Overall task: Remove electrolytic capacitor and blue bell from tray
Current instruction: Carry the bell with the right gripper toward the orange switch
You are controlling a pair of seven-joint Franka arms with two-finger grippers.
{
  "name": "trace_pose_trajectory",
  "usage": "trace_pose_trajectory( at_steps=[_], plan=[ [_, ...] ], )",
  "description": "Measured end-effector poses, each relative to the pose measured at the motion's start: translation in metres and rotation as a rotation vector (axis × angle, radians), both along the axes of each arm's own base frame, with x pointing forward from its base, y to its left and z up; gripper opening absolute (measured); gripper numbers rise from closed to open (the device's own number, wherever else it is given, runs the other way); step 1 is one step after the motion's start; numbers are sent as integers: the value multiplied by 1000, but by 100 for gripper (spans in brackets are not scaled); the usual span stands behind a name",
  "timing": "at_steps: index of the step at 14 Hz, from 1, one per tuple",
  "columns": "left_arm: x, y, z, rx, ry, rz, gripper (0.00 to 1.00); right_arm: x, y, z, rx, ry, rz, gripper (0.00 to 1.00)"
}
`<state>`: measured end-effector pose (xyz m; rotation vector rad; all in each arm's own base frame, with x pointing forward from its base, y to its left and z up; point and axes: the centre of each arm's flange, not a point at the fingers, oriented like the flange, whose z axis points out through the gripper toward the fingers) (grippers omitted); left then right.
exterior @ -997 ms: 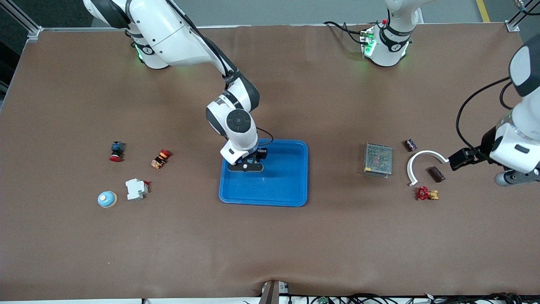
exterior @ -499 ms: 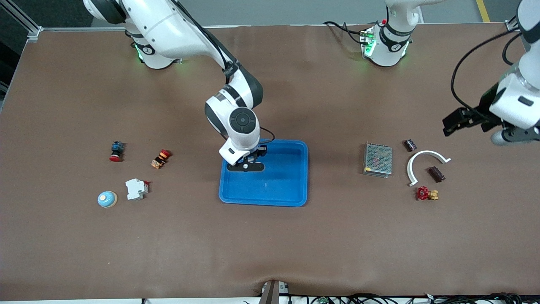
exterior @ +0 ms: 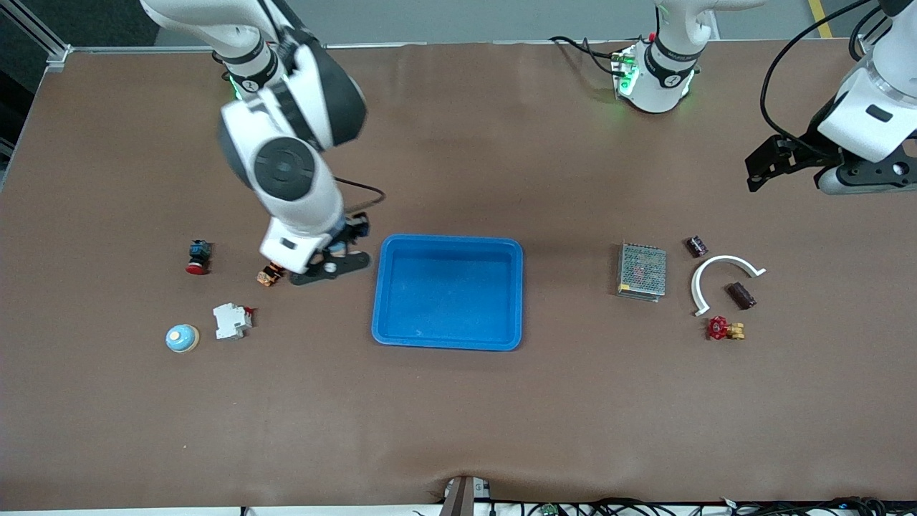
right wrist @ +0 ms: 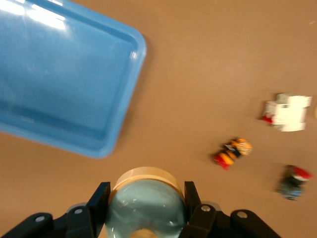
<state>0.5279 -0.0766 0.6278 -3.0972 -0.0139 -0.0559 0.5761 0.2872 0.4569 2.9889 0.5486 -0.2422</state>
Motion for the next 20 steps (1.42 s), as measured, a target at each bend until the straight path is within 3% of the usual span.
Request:
trace_pose_trajectory(
  at_steps=[5,15,20],
  plan=[
    [-5,-4,4,2,-1,-8,100,7,-123,7,42,37,141,65],
    [-5,-4,1,3,5,-8,100,-19,-277,-100,107,-26,310,65],
    [-5,-5,0,3,7,-10,100,-37,-294,-158,117,-53,330,65]
  ],
)
